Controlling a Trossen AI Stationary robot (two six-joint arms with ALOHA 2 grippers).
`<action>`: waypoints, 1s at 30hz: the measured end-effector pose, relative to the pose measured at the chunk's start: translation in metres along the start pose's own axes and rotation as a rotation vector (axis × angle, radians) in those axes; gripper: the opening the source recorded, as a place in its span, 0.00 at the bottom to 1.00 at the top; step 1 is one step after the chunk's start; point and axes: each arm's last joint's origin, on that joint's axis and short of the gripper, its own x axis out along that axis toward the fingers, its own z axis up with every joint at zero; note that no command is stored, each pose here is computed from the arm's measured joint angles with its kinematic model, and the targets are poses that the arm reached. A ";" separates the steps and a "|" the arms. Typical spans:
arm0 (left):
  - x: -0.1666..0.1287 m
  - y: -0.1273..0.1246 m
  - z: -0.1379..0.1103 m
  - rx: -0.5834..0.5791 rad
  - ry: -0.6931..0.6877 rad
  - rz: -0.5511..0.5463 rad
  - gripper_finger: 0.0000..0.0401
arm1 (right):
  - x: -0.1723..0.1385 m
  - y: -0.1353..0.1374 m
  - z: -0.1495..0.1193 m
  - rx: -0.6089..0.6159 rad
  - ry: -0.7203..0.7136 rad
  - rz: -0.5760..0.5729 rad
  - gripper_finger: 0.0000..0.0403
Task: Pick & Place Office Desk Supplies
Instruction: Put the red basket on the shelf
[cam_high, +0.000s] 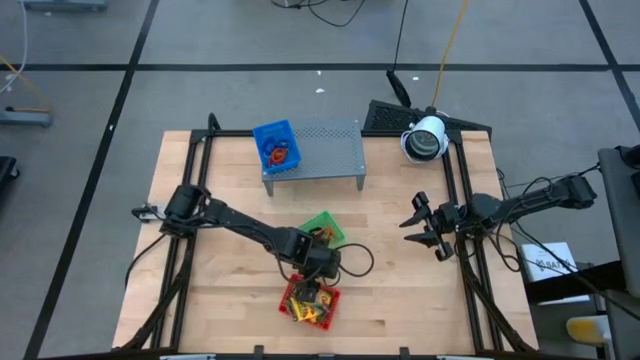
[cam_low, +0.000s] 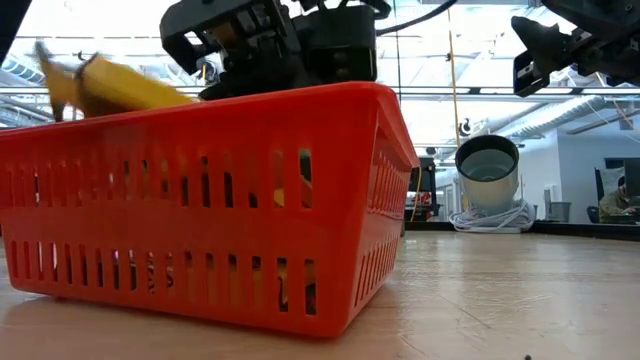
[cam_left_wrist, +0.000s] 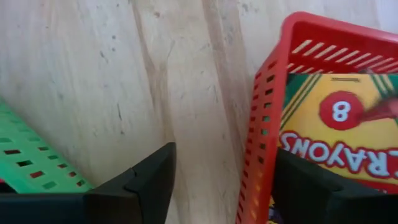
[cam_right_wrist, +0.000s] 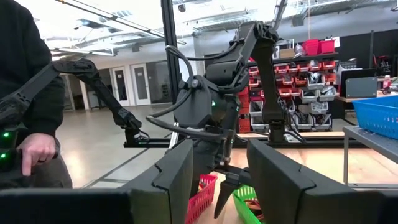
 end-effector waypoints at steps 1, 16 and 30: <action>0.000 -0.001 0.000 0.007 0.000 0.001 0.58 | 0.000 0.000 0.000 0.000 0.001 0.000 0.35; 0.001 -0.010 -0.004 0.021 0.032 -0.027 0.03 | 0.000 0.000 0.000 0.000 0.001 0.000 0.35; -0.017 -0.035 -0.005 -0.122 0.049 -0.133 0.02 | 0.000 0.000 0.000 0.000 0.002 0.000 0.35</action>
